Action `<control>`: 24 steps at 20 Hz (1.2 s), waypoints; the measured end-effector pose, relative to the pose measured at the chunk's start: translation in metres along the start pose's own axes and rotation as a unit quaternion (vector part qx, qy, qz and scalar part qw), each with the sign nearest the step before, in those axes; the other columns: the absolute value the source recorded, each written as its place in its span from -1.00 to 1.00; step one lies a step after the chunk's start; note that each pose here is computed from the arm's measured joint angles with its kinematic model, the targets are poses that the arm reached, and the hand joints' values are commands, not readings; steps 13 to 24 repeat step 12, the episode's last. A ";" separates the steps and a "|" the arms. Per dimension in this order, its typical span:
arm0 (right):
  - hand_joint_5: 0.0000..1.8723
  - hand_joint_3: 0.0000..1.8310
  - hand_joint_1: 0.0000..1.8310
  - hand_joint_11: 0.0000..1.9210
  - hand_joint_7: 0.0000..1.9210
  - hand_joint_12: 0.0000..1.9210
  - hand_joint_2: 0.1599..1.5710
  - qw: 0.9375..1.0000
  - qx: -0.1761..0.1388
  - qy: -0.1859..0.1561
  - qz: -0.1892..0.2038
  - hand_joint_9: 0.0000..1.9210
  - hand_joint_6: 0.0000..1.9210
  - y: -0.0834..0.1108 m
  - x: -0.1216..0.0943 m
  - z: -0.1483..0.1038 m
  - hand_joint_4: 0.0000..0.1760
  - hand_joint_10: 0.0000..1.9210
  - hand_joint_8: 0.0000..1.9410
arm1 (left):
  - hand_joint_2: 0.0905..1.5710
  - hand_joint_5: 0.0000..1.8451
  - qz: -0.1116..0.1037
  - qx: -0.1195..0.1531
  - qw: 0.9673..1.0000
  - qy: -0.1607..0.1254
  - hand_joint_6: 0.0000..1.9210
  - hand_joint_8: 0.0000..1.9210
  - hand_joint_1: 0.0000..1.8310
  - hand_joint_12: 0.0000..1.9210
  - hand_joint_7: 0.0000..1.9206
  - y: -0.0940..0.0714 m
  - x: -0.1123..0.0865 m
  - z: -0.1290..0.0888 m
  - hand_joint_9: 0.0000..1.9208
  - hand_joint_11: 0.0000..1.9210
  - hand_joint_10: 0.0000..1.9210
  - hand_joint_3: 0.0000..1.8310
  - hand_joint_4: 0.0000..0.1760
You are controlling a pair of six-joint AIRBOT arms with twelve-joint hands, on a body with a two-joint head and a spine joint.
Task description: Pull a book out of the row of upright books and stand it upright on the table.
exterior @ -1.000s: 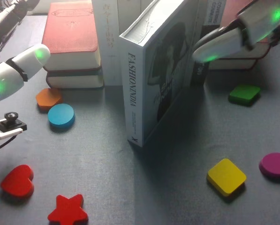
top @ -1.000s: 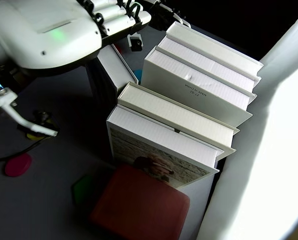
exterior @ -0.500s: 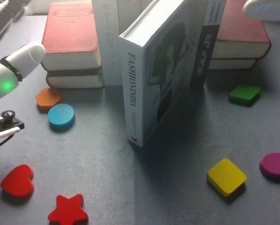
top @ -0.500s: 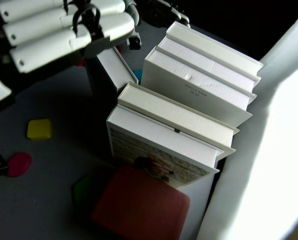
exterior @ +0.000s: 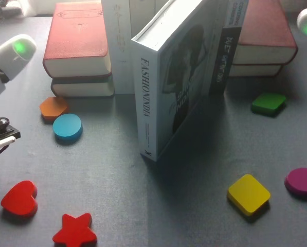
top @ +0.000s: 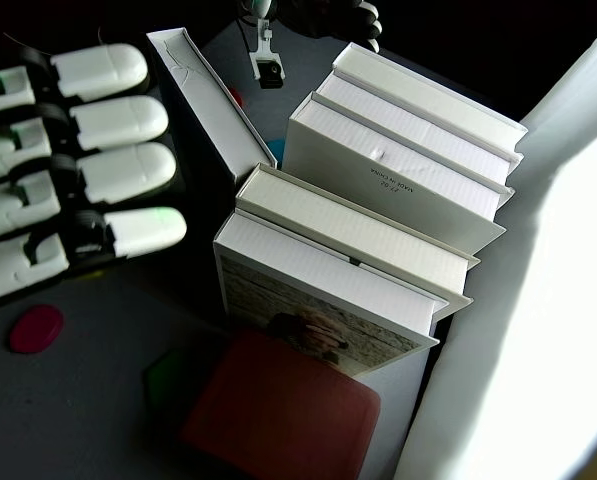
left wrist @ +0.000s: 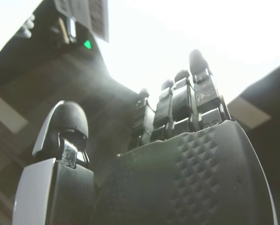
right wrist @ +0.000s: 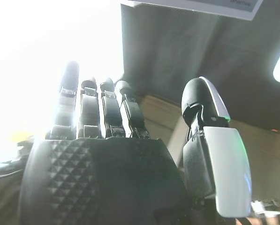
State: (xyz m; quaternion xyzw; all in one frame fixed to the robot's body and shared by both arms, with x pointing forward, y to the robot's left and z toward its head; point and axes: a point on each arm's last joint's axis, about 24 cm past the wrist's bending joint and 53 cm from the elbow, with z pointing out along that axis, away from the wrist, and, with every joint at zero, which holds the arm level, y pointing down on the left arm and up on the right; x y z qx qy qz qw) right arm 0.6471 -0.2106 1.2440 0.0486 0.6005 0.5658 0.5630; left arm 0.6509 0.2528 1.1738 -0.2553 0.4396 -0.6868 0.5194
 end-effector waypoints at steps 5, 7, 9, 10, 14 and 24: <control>-1.00 -1.00 -0.74 -1.00 -1.00 -0.02 0.67 0.997 -0.014 -0.064 0.032 -0.93 -1.00 0.001 -0.003 -0.034 -1.00 -0.98 -1.00 | 0.78 -1.00 -0.001 0.005 1.000 0.008 -1.00 -1.00 -0.69 -1.00 -1.00 -0.004 0.008 -0.002 -1.00 -1.00 -1.00 -0.99 -0.32; -1.00 -1.00 -0.76 -1.00 -1.00 -0.05 0.72 0.995 -0.019 -0.086 0.038 -0.89 -1.00 0.002 -0.008 -0.041 -1.00 -0.97 -1.00 | 0.75 -1.00 0.003 0.015 1.000 0.009 -1.00 -1.00 -0.71 -1.00 -1.00 -0.011 0.005 -0.001 -1.00 -1.00 -1.00 -1.00 0.21; -1.00 -0.99 -0.81 -1.00 -1.00 -0.04 0.75 0.994 -0.028 -0.095 0.038 -0.86 -1.00 0.006 -0.013 -0.042 -1.00 -0.96 -1.00 | 0.75 -1.00 0.004 0.016 1.000 0.008 -1.00 -1.00 -0.86 -0.98 -1.00 -0.013 0.004 0.000 -1.00 -0.97 -1.00 -1.00 -0.32; -1.00 -0.98 -0.88 -1.00 -1.00 -0.04 0.79 0.994 -0.035 -0.096 0.038 -0.85 -1.00 0.010 -0.013 -0.042 -1.00 -0.96 -1.00 | 0.75 -1.00 0.004 0.017 1.000 0.011 -1.00 -1.00 -0.91 -0.98 -1.00 -0.014 0.005 0.000 -1.00 -0.97 -1.00 -1.00 -0.33; -1.00 -1.00 -0.88 -1.00 -1.00 0.01 0.82 0.994 -0.043 -0.093 0.038 -0.83 -1.00 0.014 -0.008 -0.042 -1.00 -0.96 -1.00 | 0.75 -1.00 -0.001 0.015 1.000 0.012 -1.00 -1.00 -0.91 -0.89 -1.00 -0.013 0.005 -0.001 -1.00 -1.00 -1.00 -1.00 0.09; -1.00 -1.00 -0.88 -1.00 -1.00 0.01 0.82 0.994 -0.043 -0.093 0.038 -0.83 -1.00 0.014 -0.008 -0.042 -1.00 -0.96 -1.00 | 0.75 -1.00 -0.001 0.015 1.000 0.012 -1.00 -1.00 -0.91 -0.89 -1.00 -0.013 0.005 -0.001 -1.00 -1.00 -1.00 -1.00 0.09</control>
